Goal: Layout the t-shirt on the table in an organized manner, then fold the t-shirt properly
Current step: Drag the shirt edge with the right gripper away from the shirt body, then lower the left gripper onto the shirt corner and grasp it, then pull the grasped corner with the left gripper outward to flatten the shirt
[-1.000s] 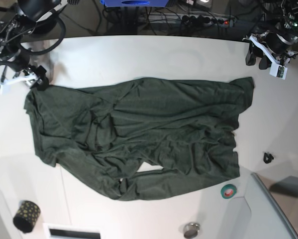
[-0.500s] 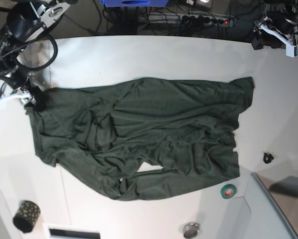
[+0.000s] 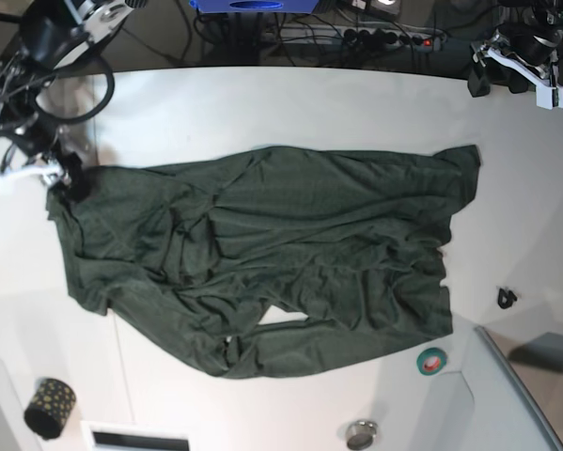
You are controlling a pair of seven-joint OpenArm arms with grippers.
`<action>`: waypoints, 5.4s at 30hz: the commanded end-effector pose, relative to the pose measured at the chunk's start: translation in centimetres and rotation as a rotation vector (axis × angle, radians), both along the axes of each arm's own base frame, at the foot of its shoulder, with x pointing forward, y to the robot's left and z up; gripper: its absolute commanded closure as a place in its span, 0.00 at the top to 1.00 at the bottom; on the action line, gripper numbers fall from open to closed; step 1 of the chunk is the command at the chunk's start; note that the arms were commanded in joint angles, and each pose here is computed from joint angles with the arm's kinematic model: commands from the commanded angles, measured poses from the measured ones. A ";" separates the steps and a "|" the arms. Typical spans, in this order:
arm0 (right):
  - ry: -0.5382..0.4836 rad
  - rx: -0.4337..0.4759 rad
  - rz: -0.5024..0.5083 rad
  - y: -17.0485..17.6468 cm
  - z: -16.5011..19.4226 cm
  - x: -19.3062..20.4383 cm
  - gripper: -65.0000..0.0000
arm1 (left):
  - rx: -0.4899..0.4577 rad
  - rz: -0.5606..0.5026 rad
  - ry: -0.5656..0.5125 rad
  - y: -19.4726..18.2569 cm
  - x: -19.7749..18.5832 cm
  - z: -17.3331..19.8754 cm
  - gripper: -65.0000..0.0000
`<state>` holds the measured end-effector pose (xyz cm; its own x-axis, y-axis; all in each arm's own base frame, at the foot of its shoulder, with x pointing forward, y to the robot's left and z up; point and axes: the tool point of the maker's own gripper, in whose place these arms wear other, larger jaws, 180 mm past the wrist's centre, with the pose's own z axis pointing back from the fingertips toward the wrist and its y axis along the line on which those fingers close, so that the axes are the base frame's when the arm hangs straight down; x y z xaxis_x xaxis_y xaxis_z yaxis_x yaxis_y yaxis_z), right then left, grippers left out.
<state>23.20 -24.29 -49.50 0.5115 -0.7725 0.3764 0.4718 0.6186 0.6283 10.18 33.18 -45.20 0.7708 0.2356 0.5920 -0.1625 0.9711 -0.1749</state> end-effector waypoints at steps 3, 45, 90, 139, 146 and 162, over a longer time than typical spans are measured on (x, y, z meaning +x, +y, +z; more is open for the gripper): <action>0.125 -0.098 -0.079 -2.8 0.3 -3.2 0.58 | 0.018 -0.006 -0.032 0.8 0.5 1.0 0.81; 0.014 -0.313 0.536 -0.5 1.7 2.8 0.75 | 0.027 -0.012 -0.024 1.1 0.4 1.0 0.81; 0.063 -0.221 0.550 1.3 -0.9 1.8 0.01 | 0.435 -0.207 0.133 3.0 7.2 7.0 0.81; 0.064 -0.222 0.540 1.1 -0.9 1.8 0.01 | 0.852 -1.176 0.407 -4.4 15.7 -0.6 0.39; 0.064 -0.222 0.540 1.1 -0.9 1.8 0.01 | 0.856 -1.171 0.421 -4.0 16.2 -0.7 0.39; 0.064 -0.222 0.540 1.1 -0.9 1.8 0.01 | 0.824 -1.160 0.496 -2.6 14.6 -2.2 0.18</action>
